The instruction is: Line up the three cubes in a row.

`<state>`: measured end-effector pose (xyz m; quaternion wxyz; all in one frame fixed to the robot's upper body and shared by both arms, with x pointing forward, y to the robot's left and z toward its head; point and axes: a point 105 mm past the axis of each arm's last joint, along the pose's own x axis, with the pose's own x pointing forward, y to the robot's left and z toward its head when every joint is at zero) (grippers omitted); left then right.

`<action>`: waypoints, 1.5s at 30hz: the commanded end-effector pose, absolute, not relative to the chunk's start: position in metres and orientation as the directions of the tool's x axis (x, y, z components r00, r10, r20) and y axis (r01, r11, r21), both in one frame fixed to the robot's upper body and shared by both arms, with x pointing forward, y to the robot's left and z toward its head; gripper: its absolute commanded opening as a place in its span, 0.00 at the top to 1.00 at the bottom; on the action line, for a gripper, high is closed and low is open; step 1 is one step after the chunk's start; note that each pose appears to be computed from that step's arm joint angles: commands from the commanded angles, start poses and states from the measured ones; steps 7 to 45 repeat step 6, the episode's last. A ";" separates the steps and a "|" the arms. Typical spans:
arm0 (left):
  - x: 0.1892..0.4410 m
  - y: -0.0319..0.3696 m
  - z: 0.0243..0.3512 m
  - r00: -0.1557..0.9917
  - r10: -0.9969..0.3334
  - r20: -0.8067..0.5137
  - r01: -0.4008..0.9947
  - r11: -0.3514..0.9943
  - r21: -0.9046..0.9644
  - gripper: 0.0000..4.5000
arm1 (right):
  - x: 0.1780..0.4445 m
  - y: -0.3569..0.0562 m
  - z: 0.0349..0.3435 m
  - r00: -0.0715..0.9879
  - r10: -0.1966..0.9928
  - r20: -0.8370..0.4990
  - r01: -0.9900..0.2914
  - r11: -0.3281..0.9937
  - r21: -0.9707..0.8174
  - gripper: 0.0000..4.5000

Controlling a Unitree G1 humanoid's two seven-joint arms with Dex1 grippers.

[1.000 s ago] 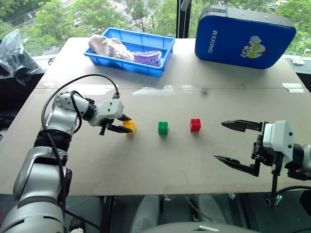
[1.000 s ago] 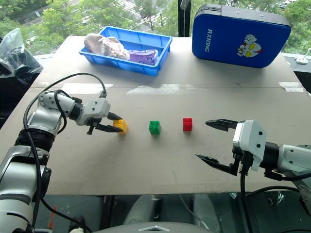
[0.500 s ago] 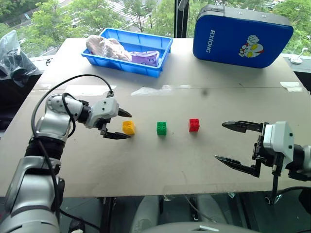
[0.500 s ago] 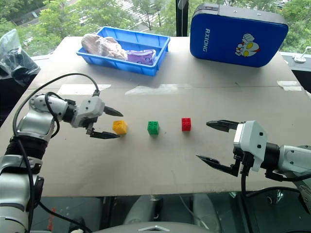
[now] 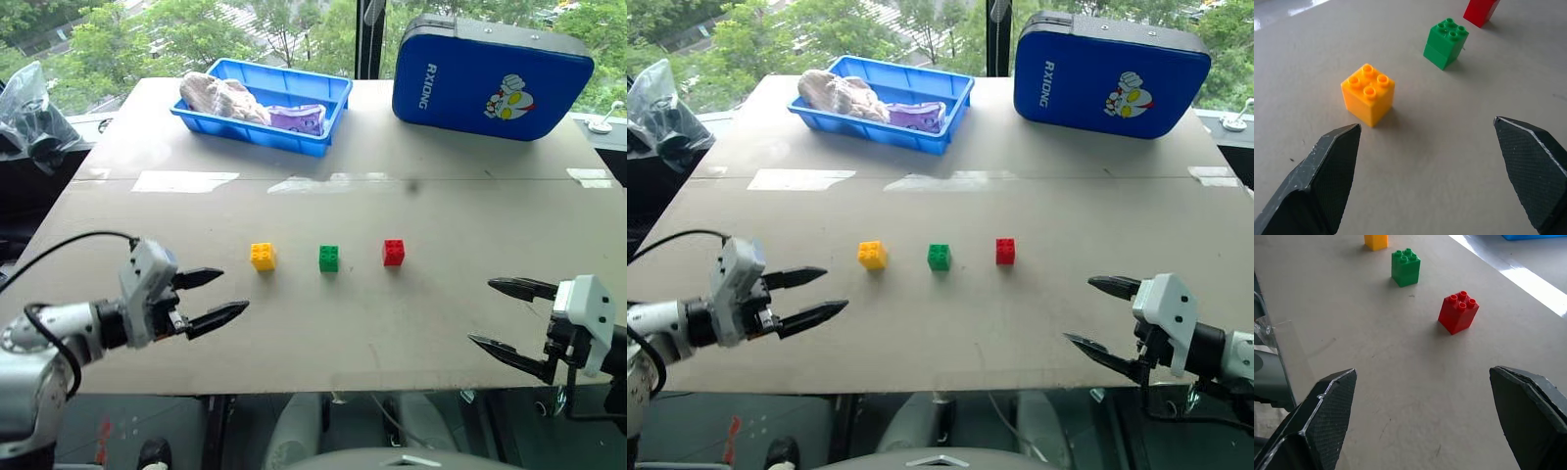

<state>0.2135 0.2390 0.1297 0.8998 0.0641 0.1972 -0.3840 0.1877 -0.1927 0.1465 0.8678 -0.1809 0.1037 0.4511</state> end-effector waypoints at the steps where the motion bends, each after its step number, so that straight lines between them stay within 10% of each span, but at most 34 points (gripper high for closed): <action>1: 0.201 0.237 0.137 0.664 -0.643 -0.382 0.699 0.715 0.013 0.01 | 0.183 -0.206 0.152 0.598 0.726 -0.338 -0.801 0.542 -0.252 0.00; 45: 0.183 0.238 0.123 0.676 -0.629 -0.383 0.675 0.737 -0.018 0.01 | 0.178 -0.219 0.147 0.601 0.712 -0.362 -0.798 0.556 -0.231 0.00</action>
